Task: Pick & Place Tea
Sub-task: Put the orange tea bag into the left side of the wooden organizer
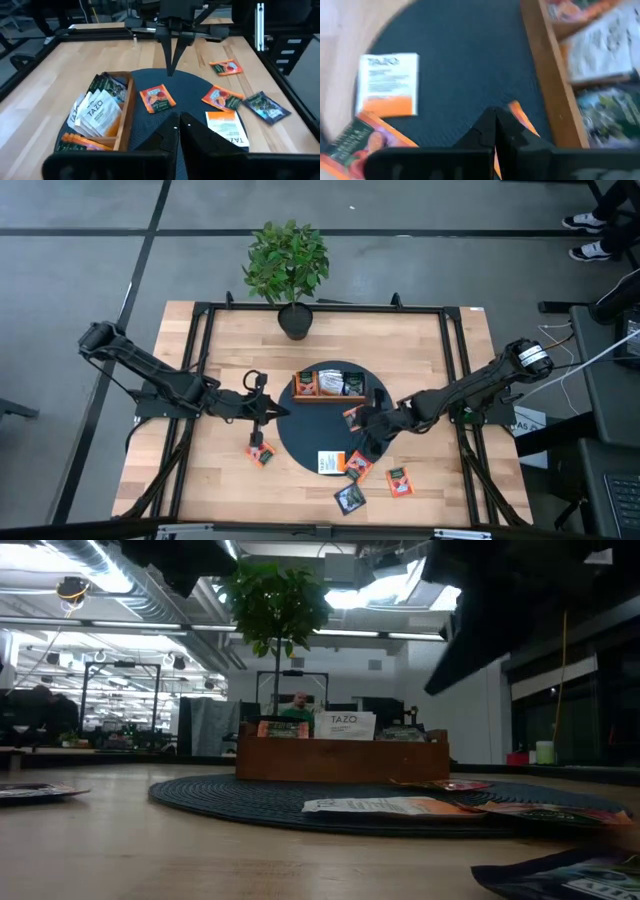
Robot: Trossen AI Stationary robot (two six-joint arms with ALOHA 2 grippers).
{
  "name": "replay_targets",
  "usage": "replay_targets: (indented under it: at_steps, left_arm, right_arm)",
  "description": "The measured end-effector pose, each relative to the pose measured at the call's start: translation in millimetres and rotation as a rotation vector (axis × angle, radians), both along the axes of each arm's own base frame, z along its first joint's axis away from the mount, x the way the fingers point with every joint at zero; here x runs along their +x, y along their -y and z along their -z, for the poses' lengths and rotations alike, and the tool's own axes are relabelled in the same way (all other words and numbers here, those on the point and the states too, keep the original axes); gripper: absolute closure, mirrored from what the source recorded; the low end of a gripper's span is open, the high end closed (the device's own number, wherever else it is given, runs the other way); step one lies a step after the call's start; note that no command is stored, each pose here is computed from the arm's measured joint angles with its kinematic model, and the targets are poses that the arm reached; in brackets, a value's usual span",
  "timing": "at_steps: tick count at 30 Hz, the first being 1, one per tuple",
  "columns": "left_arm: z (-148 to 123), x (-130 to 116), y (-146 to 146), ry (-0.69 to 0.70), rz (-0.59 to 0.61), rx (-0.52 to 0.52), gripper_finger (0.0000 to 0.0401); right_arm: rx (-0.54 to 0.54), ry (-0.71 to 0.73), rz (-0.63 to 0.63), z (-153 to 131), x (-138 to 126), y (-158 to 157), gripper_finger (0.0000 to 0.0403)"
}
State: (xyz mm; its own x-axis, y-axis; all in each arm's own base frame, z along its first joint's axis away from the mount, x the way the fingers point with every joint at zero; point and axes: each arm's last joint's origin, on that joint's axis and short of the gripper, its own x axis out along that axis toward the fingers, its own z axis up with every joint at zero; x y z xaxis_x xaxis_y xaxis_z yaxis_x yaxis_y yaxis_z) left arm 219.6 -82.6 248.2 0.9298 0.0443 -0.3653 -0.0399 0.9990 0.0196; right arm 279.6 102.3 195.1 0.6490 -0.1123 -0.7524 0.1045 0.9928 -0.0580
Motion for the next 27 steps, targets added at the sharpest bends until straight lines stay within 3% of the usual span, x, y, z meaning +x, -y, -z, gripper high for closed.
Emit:
replay_targets:
  at_steps: [9, 17, 23, 27]
  left_arm:
    - [19, 21, 9, 0.002, -0.014, 0.004, 0.0361]
    - [51, 51, 20, 0.028, -0.025, 0.137, 0.0339]
    - [55, 75, 28, 0.031, -0.042, 0.214, 0.0324]
    - [55, 93, 30, 0.037, -0.075, 0.146, 0.0318]
  right_arm:
    - [0.05, -0.028, 0.04, 15, -15, 6, 0.04]
    - [0.126, 0.041, 0.133, 32, -37, 16, 0.04]
    - [0.142, 0.047, 0.199, 50, -48, 24, 0.04]
    - [0.145, 0.093, 0.182, 57, -51, 28, 0.04]
